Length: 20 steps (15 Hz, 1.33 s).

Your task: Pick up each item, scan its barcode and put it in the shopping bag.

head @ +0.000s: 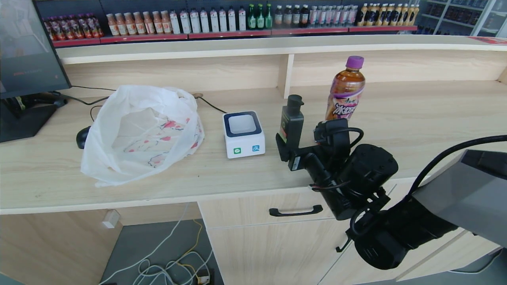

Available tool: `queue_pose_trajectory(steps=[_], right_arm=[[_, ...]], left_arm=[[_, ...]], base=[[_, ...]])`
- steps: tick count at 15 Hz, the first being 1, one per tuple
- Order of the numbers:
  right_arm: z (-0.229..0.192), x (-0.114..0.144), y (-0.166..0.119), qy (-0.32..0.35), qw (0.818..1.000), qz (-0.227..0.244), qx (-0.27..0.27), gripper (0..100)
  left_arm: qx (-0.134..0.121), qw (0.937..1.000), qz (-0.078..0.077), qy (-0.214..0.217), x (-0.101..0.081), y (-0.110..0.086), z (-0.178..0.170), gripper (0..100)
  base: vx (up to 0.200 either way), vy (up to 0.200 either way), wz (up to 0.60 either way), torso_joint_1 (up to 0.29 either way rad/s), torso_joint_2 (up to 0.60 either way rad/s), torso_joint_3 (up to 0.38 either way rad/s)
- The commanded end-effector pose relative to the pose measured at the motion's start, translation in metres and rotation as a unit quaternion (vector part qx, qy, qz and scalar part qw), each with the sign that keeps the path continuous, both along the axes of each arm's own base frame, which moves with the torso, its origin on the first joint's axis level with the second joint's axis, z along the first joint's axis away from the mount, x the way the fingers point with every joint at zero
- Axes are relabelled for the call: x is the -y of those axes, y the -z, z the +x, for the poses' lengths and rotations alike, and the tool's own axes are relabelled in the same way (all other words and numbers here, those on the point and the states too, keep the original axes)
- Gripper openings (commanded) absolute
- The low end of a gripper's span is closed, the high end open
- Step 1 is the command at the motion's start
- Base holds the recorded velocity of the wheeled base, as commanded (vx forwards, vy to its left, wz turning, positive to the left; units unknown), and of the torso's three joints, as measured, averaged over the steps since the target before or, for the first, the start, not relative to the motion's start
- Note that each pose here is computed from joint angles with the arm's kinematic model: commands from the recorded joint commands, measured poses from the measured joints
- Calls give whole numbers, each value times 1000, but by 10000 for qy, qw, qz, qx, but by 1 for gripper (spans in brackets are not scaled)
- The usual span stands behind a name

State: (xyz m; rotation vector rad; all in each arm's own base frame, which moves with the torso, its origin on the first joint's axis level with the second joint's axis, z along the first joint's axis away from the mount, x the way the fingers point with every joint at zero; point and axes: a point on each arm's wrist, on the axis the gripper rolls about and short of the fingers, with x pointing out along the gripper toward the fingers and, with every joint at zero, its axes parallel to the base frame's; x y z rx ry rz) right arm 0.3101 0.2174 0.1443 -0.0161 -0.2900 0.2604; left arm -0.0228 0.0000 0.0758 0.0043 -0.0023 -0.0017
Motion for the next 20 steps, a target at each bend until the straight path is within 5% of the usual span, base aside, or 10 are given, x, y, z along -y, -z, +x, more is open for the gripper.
queue_pose_trajectory(steps=[1, 20], right_arm=[[4, -3, 0, -29, 10000, 24, 53, 100], [52, -12, -14, 123, 9994, -148, -282, 100]], left_arm=[[-4, 10000, 2, -1, 0, 0, 0, 100], [4, 10000, 2, -1, 0, 0, 0, 100]], base=[[0, 0, 0, 0, 0, 0], [0, 0, 0, 0, 0, 0]])
